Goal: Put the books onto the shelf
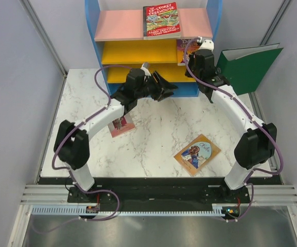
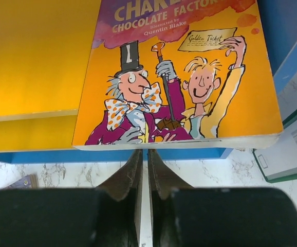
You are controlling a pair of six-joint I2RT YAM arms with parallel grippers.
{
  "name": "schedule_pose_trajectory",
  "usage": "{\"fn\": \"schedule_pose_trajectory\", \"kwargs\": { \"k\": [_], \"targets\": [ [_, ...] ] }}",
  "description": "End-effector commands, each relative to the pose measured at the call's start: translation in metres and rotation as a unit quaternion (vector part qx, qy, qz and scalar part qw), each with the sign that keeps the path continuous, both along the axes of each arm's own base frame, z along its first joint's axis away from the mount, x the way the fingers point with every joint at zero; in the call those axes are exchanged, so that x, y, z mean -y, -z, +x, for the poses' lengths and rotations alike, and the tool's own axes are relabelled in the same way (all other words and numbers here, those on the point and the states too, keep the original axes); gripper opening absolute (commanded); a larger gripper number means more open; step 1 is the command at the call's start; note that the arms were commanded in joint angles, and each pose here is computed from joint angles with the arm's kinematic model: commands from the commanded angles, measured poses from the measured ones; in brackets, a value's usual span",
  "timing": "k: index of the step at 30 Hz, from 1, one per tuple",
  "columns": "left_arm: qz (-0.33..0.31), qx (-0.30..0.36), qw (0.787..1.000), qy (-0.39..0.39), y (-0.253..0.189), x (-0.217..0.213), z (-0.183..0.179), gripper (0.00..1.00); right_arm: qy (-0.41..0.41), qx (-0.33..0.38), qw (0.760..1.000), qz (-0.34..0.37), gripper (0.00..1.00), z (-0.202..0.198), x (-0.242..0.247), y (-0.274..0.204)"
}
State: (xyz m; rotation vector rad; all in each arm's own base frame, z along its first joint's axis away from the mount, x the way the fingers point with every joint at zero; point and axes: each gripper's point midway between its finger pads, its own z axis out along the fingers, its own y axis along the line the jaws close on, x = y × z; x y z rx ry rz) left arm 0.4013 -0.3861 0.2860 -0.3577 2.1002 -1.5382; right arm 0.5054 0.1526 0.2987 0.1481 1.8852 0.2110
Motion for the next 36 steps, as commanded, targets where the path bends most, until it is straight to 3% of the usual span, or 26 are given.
{"fn": "schedule_pose_trajectory", "kwargs": {
  "k": [1,4,5,6,8,9,11,12,14,19,25,27,29,30,33,34,36],
  "targets": [
    [0.046,0.090,0.995,0.006,-0.011,-0.013,-0.055,0.52,0.001,0.035,0.999,0.016,0.16,-0.008,0.004,-0.032],
    [0.102,0.099,0.990,0.012,0.022,-0.029,-0.096,0.52,-0.002,0.032,0.999,0.032,0.27,-0.036,0.011,-0.031],
    [0.131,0.082,0.988,0.016,0.051,-0.036,-0.109,0.52,0.002,0.013,0.999,0.032,0.31,-0.047,0.015,-0.012],
    [0.142,0.094,0.985,0.014,0.053,-0.043,-0.119,0.52,0.001,0.029,0.999,0.045,0.39,-0.065,0.020,-0.026],
    [0.183,0.060,0.981,0.032,0.098,-0.053,-0.145,0.52,0.002,0.003,0.998,0.057,0.51,-0.088,0.025,0.001],
    [0.190,0.061,0.979,0.033,0.103,-0.057,-0.153,0.52,0.004,0.018,0.997,0.071,0.62,-0.107,0.030,-0.011],
    [0.212,0.043,0.975,0.049,0.131,-0.062,-0.174,0.52,0.016,-0.020,0.996,0.091,0.73,-0.132,0.037,0.024],
    [0.220,0.043,0.973,0.054,0.138,-0.063,-0.179,0.52,0.017,-0.011,0.994,0.105,0.81,-0.147,0.041,0.019],
    [0.233,0.031,0.969,0.070,0.153,-0.059,-0.192,0.52,0.035,-0.066,0.991,0.112,0.88,-0.173,0.049,0.060],
    [0.252,0.020,0.960,0.118,0.173,-0.033,-0.205,0.52,0.099,-0.178,0.969,0.140,0.96,-0.238,0.070,0.130],
    [0.260,0.024,0.947,0.186,0.182,0.023,-0.205,0.52,0.136,-0.261,0.945,0.140,0.97,-0.291,0.086,0.170],
    [0.293,0.020,0.929,0.224,0.203,0.033,-0.212,0.51,0.140,-0.283,0.939,0.140,0.97,-0.302,0.088,0.176],
    [0.296,0.047,0.922,0.246,0.189,0.059,-0.215,0.50,0.142,-0.294,0.934,0.145,0.97,-0.309,0.087,0.179],
    [0.331,0.036,0.905,0.263,0.210,0.057,-0.220,0.48,0.142,-0.291,0.934,0.150,0.97,-0.311,0.088,0.177],
    [0.350,0.049,0.890,0.288,0.212,0.074,-0.230,0.31,0.155,-0.284,0.933,0.157,0.97,-0.315,0.092,0.172],
    [0.351,0.050,0.889,0.291,0.212,0.077,-0.231,0.05,0.159,-0.283,0.932,0.159,0.97,-0.317,0.093,0.171],
    [0.353,0.044,0.887,0.294,0.216,0.077,-0.234,0.02,0.166,-0.289,0.928,0.169,0.97,-0.323,0.094,0.174]
  ]
}}
